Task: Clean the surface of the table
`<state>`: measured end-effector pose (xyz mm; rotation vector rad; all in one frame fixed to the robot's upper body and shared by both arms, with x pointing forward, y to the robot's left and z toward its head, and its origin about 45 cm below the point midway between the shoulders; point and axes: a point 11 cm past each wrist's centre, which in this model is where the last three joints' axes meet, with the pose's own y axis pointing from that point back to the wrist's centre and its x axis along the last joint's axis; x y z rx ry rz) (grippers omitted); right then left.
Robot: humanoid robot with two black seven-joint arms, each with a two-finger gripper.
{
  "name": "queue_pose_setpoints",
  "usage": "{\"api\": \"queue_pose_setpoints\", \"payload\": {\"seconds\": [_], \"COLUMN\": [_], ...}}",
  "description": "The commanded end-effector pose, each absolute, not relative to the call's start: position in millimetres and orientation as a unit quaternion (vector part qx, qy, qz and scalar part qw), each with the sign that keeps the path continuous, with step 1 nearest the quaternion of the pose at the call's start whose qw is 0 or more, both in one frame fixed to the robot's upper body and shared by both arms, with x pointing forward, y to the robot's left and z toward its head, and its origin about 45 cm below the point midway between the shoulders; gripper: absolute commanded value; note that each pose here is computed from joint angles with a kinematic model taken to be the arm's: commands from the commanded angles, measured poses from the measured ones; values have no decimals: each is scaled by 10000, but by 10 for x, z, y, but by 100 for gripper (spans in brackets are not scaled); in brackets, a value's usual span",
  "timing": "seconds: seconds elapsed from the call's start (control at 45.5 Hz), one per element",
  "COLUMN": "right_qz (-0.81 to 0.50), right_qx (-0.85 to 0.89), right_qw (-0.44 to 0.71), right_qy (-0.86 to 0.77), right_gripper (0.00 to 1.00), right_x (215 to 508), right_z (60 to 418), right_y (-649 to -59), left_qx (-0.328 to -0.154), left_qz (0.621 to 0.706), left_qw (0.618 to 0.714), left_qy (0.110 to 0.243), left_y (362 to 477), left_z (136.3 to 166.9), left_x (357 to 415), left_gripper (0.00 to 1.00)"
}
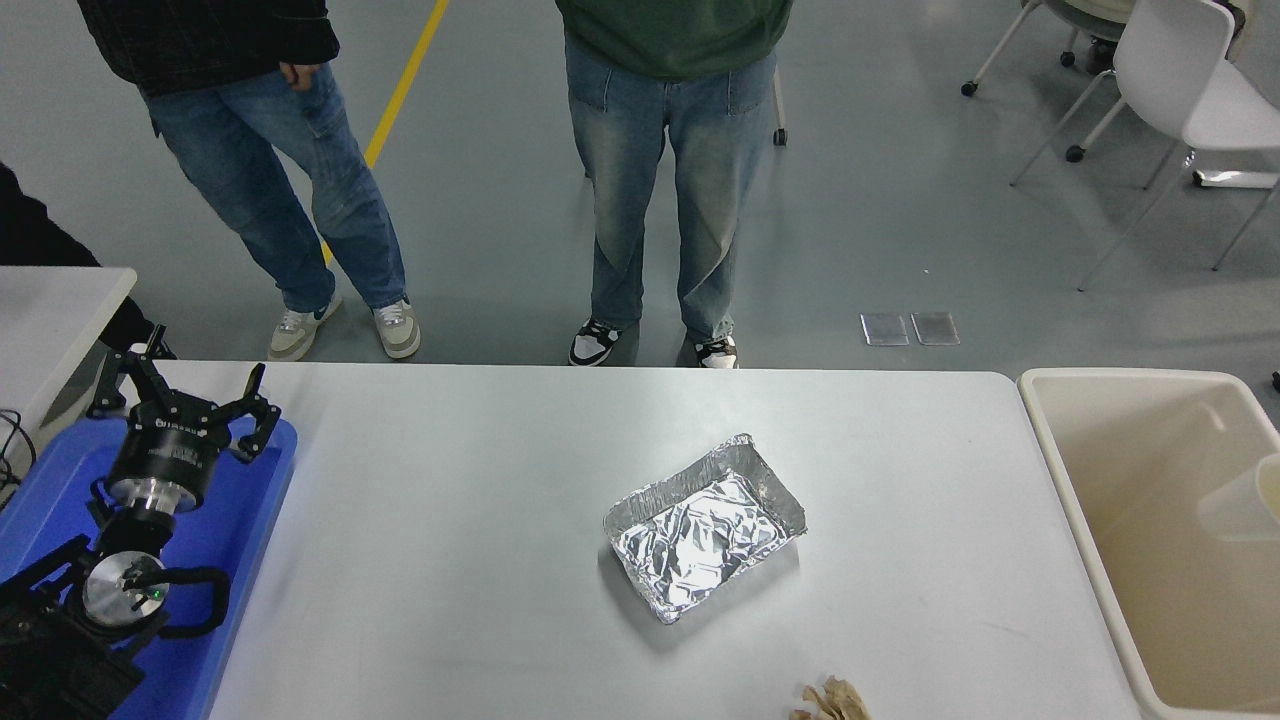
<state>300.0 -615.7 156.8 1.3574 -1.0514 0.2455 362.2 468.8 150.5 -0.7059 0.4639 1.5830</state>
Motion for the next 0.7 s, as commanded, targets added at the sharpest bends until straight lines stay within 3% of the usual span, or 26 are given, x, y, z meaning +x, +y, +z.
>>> {"api": "queue_pose_setpoints", "payload": {"seconds": [0.0, 0.308, 0.681], "right_qz": [1241, 1602, 1614], "right_qx": [5653, 5301, 5137], "right_qw": [6685, 6788, 6941], "right_qy": [-4670, -4822, -4778], "right_gripper": [0, 0, 0], "right_x": [3056, 3204, 3141], "right_z": [1266, 1133, 1062], "right_y": [-6020, -5819, -5825], "left_qx": [-3074, -3074, -3074], "left_qz": [6895, 6895, 6895], "left_qw": [6239, 6239, 6239], "left_qy": [2020, 2020, 2020], "left_y": [4689, 4689, 4689], "left_z": [1506, 1506, 1506], "left_x": [3622, 3622, 3622], "left_gripper": [100, 100, 100]}}
